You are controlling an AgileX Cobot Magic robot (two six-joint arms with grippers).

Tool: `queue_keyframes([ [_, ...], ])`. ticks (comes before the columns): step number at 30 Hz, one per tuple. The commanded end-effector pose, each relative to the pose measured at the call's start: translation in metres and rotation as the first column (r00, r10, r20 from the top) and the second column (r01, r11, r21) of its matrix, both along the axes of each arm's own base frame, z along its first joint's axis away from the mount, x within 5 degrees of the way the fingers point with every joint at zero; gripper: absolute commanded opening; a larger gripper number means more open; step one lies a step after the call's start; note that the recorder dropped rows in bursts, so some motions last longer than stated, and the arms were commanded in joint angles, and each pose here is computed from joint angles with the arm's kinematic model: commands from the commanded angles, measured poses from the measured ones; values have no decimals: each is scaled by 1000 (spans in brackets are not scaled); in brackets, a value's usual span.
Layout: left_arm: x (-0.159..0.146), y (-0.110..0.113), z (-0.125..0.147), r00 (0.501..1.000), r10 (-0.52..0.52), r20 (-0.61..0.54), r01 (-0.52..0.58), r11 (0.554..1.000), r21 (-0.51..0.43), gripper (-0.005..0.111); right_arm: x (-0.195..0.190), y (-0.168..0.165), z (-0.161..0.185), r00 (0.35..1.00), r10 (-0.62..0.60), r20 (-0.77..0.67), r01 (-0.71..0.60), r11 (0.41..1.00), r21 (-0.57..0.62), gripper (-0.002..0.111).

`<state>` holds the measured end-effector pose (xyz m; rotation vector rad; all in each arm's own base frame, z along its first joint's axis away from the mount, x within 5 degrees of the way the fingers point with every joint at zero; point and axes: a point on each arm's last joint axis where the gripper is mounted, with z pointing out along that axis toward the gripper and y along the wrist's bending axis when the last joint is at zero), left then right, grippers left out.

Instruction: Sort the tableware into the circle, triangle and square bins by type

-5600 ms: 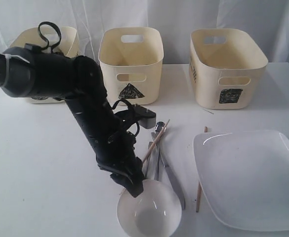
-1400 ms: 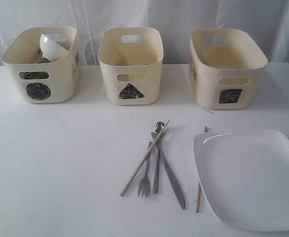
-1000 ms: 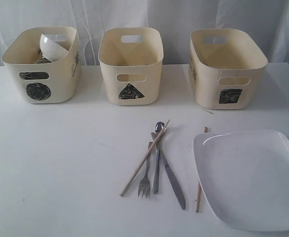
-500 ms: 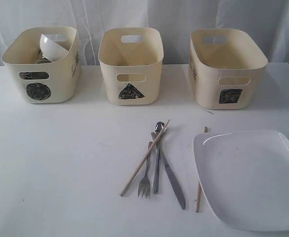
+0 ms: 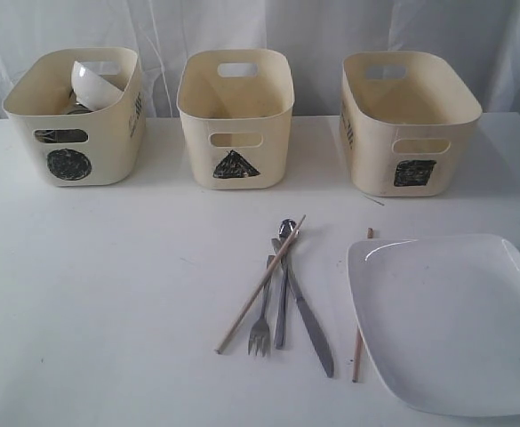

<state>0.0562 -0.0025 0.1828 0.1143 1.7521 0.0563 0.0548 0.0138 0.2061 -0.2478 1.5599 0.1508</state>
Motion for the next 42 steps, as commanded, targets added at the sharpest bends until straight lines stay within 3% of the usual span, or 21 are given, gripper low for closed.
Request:
queue_keyframes([
  [1,0,0,-1,1000,4,3,-4,1000,-1,0,0,0,-2,1000,-7,1,7,999,-42,0],
  [4,0,0,-1,1000,4,3,-4,1000,-1,0,0,1,0,999,10,-40,-1,976,218,0],
  [7,0,0,-1,1000,4,3,-4,1000,-1,0,-1,0,12,1000,27,12,-30,900,434,0],
  [10,0,0,-1,1000,4,3,-4,1000,-1,0,-6,-1,36,995,33,94,-77,853,515,0],
  [15,0,0,-1,1000,4,3,-4,1000,-1,0,-16,-3,69,987,25,160,-98,879,467,0],
  [20,0,0,-1,1000,4,3,-4,1000,-1,0,-19,-4,80,974,21,225,-128,871,475,0],
  [23,0,0,-1,1000,4,3,-4,1000,-1,0,-19,-4,79,983,28,183,-110,881,460,0],
  [26,0,0,-1,1000,4,3,-4,1000,-1,0,-21,-4,82,994,42,105,-72,952,297,0],
  [29,0,0,-1,1000,4,3,-4,1000,-1,0,-9,5,86,988,103,-115,-90,990,109,0],
  [33,0,0,-1,1000,4,3,-4,1000,-1,0,27,31,98,887,220,-406,-265,962,-58,0],
  [38,0,0,-1,1000,4,3,-4,1000,-1,0,104,62,110,776,188,-602,-330,934,-134,2],
  [39,0,0,-1,1000,4,3,-4,1000,-1,0,120,68,111,744,178,-644,-342,929,-139,5],
  [42,0,0,-1,1000,4,3,-4,1000,-1,0,191,105,92,605,160,-780,-262,965,-5,33],
])
